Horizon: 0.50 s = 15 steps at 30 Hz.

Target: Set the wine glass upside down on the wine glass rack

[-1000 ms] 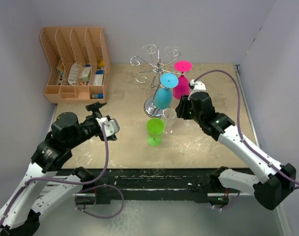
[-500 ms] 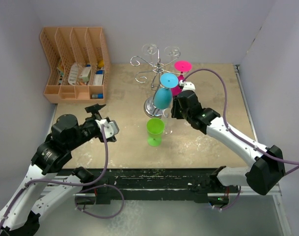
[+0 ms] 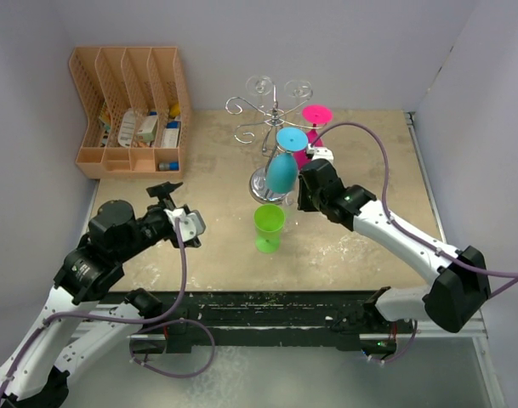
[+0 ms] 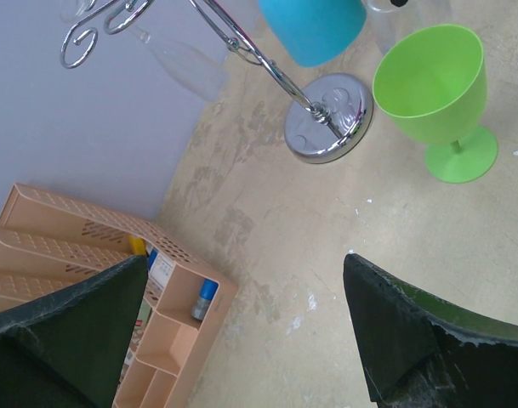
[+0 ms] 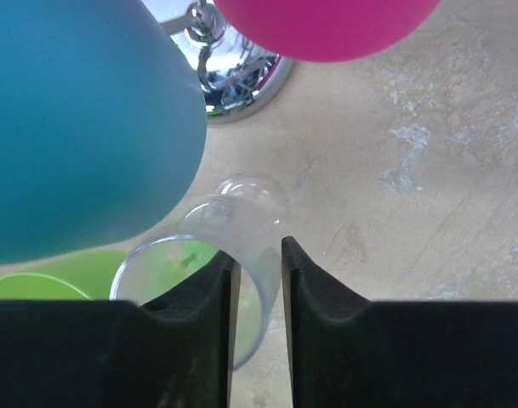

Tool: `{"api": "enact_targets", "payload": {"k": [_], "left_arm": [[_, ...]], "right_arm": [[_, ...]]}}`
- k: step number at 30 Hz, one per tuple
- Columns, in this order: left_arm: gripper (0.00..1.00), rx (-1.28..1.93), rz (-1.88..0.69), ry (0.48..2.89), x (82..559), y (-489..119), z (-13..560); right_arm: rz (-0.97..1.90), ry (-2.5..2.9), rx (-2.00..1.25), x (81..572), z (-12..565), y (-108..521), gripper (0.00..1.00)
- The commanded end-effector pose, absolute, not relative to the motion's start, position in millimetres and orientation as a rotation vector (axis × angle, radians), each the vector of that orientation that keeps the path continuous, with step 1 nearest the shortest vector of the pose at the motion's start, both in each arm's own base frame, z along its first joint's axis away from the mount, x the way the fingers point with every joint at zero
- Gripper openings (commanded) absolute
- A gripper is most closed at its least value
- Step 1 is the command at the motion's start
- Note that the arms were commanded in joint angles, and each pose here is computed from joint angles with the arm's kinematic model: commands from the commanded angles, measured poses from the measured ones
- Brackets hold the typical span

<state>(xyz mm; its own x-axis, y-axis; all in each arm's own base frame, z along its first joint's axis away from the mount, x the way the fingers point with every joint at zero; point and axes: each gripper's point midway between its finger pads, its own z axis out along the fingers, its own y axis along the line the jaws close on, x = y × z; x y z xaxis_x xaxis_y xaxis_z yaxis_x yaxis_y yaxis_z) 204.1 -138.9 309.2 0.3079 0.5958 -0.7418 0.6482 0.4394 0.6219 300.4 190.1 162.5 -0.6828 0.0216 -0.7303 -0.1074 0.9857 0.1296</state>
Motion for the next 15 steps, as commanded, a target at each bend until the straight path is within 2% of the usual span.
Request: {"api": "enact_targets", "payload": {"k": [1,4,9,15], "left_arm": [[1.0,1.191,-0.05,1.336,205,-139,316],[1.0,1.191,-0.051,1.337,204,-139,317],[1.0,1.181,-0.087,1.331,201,-142,325],[1.0,1.154,-0.262,1.325,185,-159,347]], "right_arm": [[0.153,2.384,-0.053,292,152,186,0.22],[0.095,2.396,-0.017,290,149,177,0.0],[0.028,2.352,0.054,282,175,155,0.0],[-0.095,2.325,0.126,264,206,121,0.0]]}}
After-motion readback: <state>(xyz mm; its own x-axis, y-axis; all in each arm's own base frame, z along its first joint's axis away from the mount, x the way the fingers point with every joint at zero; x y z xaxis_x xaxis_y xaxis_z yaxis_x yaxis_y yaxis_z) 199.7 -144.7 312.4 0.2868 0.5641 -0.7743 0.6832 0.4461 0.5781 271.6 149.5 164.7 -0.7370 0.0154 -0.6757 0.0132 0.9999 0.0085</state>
